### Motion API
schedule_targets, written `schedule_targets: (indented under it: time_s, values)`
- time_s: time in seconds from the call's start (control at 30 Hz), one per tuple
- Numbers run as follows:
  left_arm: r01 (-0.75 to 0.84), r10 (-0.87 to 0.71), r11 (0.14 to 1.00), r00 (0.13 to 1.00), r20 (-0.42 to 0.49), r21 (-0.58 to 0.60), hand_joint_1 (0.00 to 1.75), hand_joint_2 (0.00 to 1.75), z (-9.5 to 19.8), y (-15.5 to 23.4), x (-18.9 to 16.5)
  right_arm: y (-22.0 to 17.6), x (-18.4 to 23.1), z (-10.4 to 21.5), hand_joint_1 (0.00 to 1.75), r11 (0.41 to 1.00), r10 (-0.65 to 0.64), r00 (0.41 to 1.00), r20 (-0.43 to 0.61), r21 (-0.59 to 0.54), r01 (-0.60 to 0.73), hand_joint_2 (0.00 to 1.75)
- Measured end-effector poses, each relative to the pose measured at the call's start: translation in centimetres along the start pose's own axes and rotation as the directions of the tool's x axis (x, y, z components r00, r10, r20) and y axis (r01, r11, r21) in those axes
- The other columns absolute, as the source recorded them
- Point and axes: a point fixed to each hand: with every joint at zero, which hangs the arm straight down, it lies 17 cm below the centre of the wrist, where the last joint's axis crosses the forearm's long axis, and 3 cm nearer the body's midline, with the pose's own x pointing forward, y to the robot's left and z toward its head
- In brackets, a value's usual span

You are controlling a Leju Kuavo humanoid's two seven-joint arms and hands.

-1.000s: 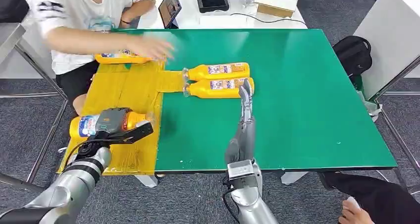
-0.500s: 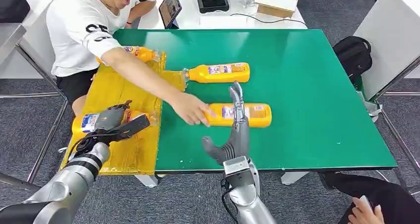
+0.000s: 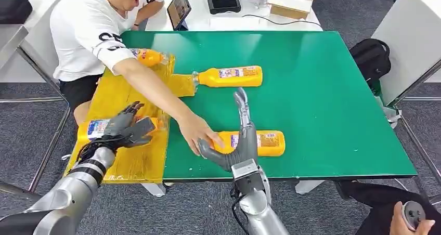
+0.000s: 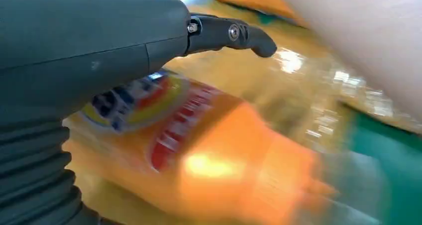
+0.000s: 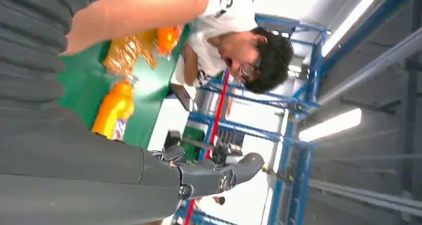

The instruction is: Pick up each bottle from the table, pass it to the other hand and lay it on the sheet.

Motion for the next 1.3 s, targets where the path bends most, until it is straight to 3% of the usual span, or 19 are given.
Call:
schedule_targets:
  time_s: [0.17, 0.33, 0.43, 0.53, 0.63, 0.67, 0.77, 0.9, 1.03, 1.17, 1.3]
  values:
    - [-0.354, 0.352, 0.935, 0.929, 0.114, 0.001, 0.00, 0.00, -0.1, 0.5, 3.5, 0.2, -1.1, 0.3, 0.00, 1.000, -0.011, 0.999, -0.032, 0.015, 0.012, 1.75]
    - [-0.729, 0.703, 0.683, 0.671, 0.237, 0.038, 0.00, 0.00, 0.1, 3.2, 6.2, 0.2, -1.8, 0.6, 0.00, 1.000, -0.003, 0.999, -0.049, 0.023, 0.005, 1.75]
    - [-0.779, 0.710, 0.595, 0.625, 0.323, 0.198, 0.00, 0.00, 0.3, 6.6, 5.7, 0.2, -2.1, 0.8, 0.00, 1.000, 0.006, 0.998, -0.060, 0.026, -0.004, 1.75]
    - [-0.707, 0.606, 0.571, 0.706, 0.367, 0.417, 0.00, 0.00, 1.2, 10.4, 4.7, 0.5, -2.6, 0.9, 0.00, 0.998, 0.050, 0.996, -0.070, 0.047, -0.047, 1.75]
    - [-0.685, 0.568, 0.557, 0.726, 0.386, 0.469, 0.00, 0.00, 1.7, 11.8, 4.9, 0.7, -3.0, 1.1, 0.00, 0.996, 0.068, 0.995, -0.079, 0.059, -0.063, 1.75]
    - [-0.685, 0.562, 0.554, 0.727, 0.394, 0.473, 0.00, 1.75, 1.9, 12.1, 5.1, 0.7, -3.1, 1.1, 0.00, 0.996, 0.069, 0.994, -0.081, 0.060, -0.064, 1.75]
    - [-0.636, 0.505, 0.552, 0.769, 0.391, 0.539, 0.00, 1.75, 2.6, 13.0, 5.0, 1.0, -3.5, 1.3, 0.00, 0.993, 0.095, 0.991, -0.095, 0.081, -0.087, 1.75]
    - [-0.531, 0.395, 0.500, 0.843, 0.365, 0.685, 0.00, 1.75, 5.1, 14.8, 4.4, 1.6, -6.2, 1.9, 0.00, 0.964, 0.212, 0.961, -0.176, 0.201, -0.176, 1.75]
    - [-0.515, 0.367, 0.466, 0.852, 0.373, 0.720, 0.00, 1.75, 8.0, 13.9, 4.6, 0.3, -10.2, 3.1, 0.00, 0.872, 0.422, 0.875, -0.238, 0.372, -0.319, 1.75]
    - [-0.521, 0.351, 0.460, 0.851, 0.391, 0.719, 0.00, 1.75, 9.5, 13.2, 5.4, -1.6, -12.0, 3.7, 0.00, 0.815, 0.514, 0.823, -0.242, 0.435, -0.382, 1.75]
    - [-0.531, 0.348, 0.452, 0.845, 0.407, 0.717, 0.00, 1.75, 10.8, 12.5, 6.1, -3.9, -14.8, 5.7, 0.00, 0.733, 0.622, 0.733, -0.274, 0.534, -0.422, 1.75]
